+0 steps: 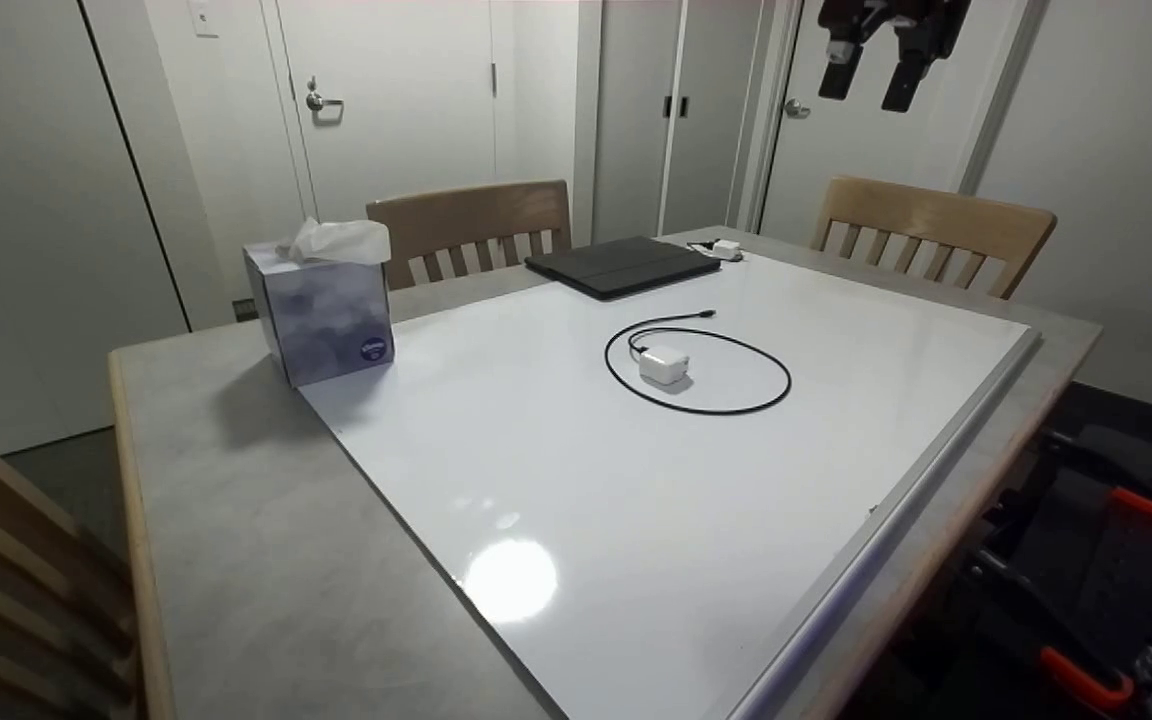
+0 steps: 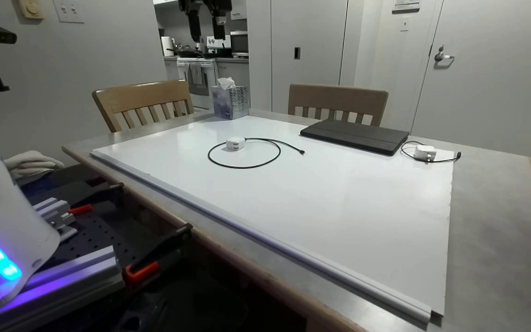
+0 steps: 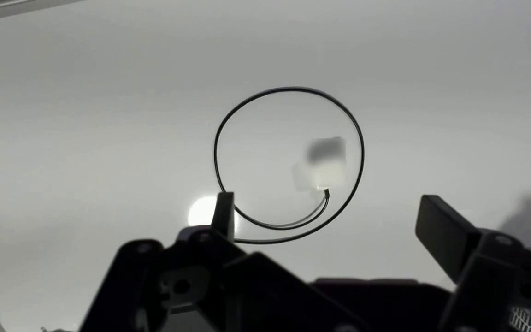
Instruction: Straighten out the charger on the table
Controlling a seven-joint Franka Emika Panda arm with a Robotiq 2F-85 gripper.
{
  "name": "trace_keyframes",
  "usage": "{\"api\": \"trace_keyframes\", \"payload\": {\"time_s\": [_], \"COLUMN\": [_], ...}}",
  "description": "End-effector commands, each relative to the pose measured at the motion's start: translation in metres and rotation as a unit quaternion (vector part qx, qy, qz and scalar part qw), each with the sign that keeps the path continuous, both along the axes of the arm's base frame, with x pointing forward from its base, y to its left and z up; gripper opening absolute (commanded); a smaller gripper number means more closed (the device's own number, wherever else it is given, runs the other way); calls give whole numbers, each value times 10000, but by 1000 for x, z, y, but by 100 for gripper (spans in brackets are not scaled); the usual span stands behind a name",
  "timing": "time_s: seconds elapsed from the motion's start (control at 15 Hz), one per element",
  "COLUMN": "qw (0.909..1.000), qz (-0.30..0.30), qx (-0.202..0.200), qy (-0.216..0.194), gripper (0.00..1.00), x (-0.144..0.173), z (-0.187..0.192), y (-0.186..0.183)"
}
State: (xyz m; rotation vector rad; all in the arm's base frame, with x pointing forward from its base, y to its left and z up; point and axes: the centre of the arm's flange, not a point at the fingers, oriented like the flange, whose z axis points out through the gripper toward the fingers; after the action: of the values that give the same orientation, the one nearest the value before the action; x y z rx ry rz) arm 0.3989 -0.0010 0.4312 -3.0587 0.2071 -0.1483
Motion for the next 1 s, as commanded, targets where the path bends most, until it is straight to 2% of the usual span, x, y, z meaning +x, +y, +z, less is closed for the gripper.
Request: {"api": "trace_keyframes", "payload": {"time_s": [0.0, 0.2, 0.47, 0.67, 0.93], "qw": [10000, 9947, 9758, 9536, 9122], "qz": [-3, -996, -2151, -2971, -4060], "qx": [-38, -178, 173, 310, 454], "qy": [-4, -190, -343, -387, -311], "gripper": [100, 100, 100, 100, 100], "x": [-2, 13, 34, 51, 75], "z": [-1, -9, -22, -38, -60], "y": [4, 7, 4, -8, -35]}}
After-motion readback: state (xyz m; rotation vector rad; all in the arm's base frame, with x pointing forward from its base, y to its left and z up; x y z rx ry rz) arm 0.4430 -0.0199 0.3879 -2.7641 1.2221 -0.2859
